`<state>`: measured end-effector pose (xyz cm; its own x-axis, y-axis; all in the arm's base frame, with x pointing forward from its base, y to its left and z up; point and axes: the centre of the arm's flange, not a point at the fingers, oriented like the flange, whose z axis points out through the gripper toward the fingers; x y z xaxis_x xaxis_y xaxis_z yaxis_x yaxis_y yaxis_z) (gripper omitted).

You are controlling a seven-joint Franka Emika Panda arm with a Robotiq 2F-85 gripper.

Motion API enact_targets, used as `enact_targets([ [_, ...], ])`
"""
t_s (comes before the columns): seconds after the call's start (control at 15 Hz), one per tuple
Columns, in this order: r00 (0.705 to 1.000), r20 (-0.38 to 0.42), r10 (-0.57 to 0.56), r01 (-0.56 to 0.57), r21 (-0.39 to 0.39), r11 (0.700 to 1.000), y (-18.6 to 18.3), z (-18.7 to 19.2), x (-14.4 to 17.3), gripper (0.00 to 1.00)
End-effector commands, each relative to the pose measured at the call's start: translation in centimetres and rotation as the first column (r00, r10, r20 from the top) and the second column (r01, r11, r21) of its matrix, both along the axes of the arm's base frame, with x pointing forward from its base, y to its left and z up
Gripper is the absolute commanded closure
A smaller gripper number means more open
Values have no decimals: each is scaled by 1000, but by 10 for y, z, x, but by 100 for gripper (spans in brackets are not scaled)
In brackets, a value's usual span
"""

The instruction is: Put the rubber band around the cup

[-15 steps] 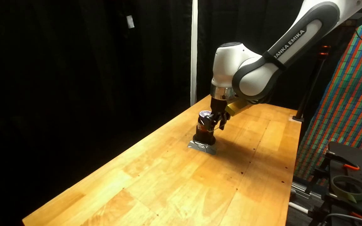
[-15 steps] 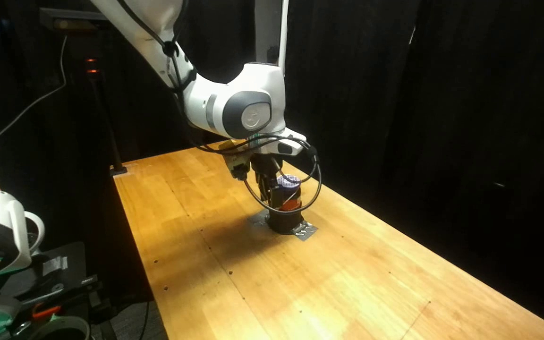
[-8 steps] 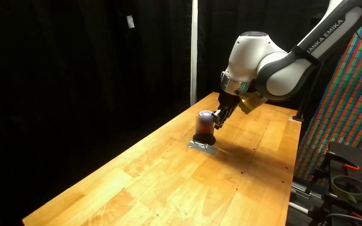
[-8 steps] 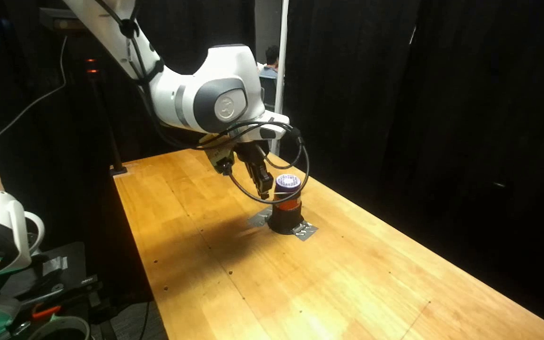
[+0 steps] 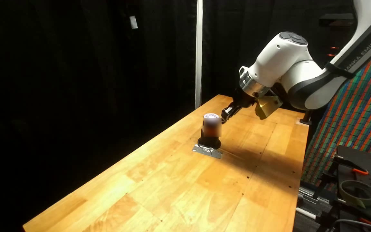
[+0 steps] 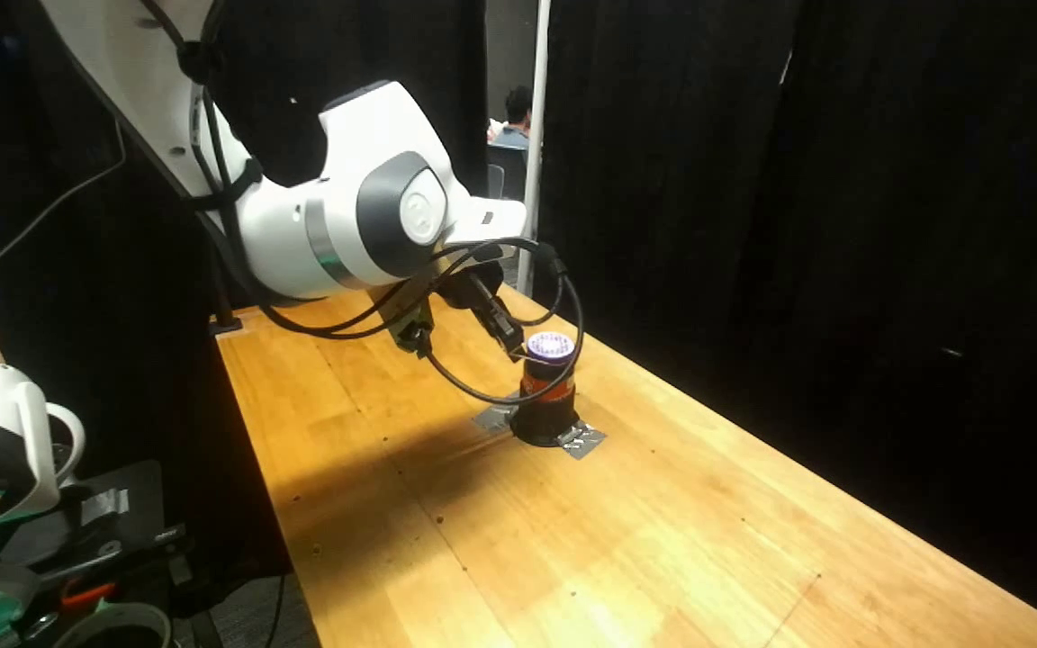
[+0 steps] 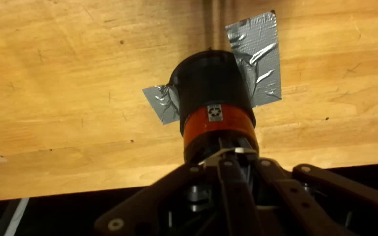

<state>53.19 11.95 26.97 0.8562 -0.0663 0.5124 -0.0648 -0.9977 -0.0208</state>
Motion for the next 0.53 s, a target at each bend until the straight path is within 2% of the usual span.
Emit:
enact_targets([
  [0.0,992,125,-27,25,16,1000,1,5,-28,90],
  [0.33,981,190,-47,38,51,998,-7,22,-29,90],
  [0.4,983,175,-48,39,56,998,-7,25,-29,65],
  [0.47,993,112,-43,35,71,997,-5,25,-29,64],
])
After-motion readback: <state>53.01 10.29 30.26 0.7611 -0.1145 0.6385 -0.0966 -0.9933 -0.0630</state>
